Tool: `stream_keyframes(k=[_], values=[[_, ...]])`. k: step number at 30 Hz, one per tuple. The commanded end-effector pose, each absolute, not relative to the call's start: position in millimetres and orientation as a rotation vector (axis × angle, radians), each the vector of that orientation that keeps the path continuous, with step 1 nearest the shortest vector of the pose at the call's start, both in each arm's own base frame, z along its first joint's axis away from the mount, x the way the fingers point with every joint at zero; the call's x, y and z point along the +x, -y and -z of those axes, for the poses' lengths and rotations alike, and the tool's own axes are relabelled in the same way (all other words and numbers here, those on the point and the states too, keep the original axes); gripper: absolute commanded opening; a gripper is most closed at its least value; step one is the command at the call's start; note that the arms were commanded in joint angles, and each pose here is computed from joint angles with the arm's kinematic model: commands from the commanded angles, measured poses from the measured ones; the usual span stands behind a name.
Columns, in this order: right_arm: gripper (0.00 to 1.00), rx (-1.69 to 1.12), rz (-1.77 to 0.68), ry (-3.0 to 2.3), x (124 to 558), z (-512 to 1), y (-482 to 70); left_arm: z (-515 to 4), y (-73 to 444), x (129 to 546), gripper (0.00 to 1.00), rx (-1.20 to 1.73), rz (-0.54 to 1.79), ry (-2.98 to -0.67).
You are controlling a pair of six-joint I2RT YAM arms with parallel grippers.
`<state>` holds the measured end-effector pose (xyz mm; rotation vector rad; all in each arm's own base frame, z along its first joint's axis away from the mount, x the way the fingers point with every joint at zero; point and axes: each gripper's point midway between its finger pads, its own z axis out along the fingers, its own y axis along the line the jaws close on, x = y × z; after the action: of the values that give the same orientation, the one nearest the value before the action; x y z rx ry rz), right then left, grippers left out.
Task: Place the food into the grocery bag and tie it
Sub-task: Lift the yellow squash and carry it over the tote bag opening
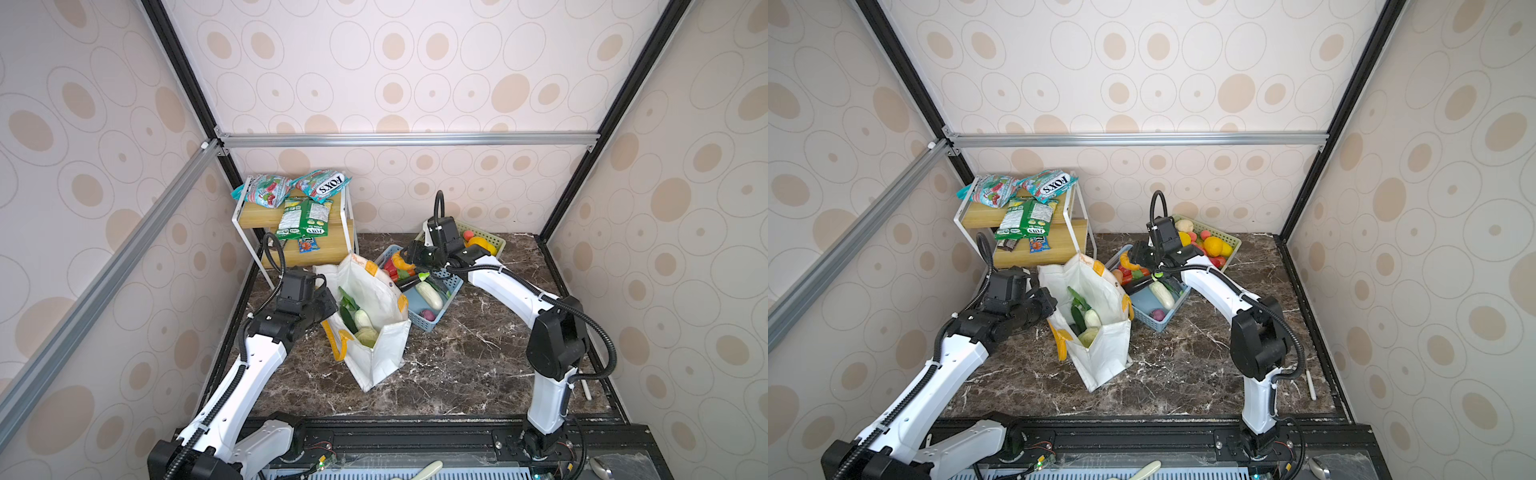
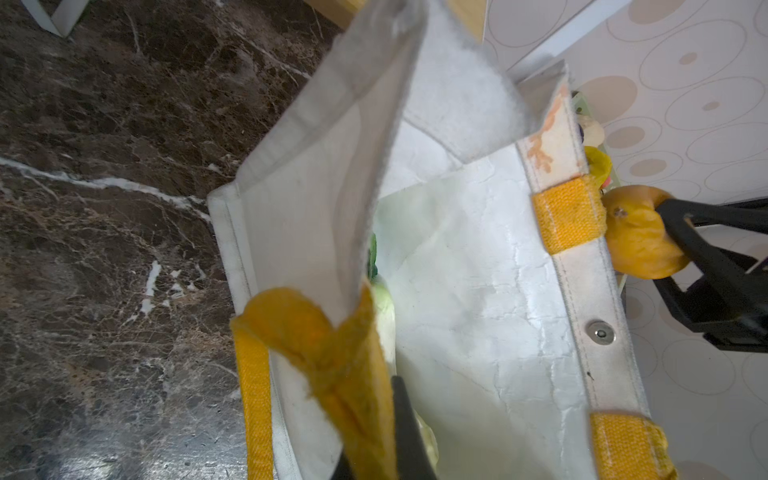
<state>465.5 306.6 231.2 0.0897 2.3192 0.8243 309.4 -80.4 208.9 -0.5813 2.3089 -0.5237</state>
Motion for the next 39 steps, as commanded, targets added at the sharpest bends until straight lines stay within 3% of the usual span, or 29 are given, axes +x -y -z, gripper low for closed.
stream_keyframes(k=[1, 17, 39], values=[[0.59, 0.045, -0.896, -2.264, 457, -268, -308, -235, 81, 317, 0.0, -0.55, 0.56, -2.222], [0.59, -0.204, -1.115, -2.204, 409, -316, -340, -240, 86, 316, 0.0, -0.528, 0.584, -2.213], [0.59, -0.537, -1.11, -2.335, 345, -273, -398, -238, 93, 316, 0.0, -0.525, 0.592, -2.214]])
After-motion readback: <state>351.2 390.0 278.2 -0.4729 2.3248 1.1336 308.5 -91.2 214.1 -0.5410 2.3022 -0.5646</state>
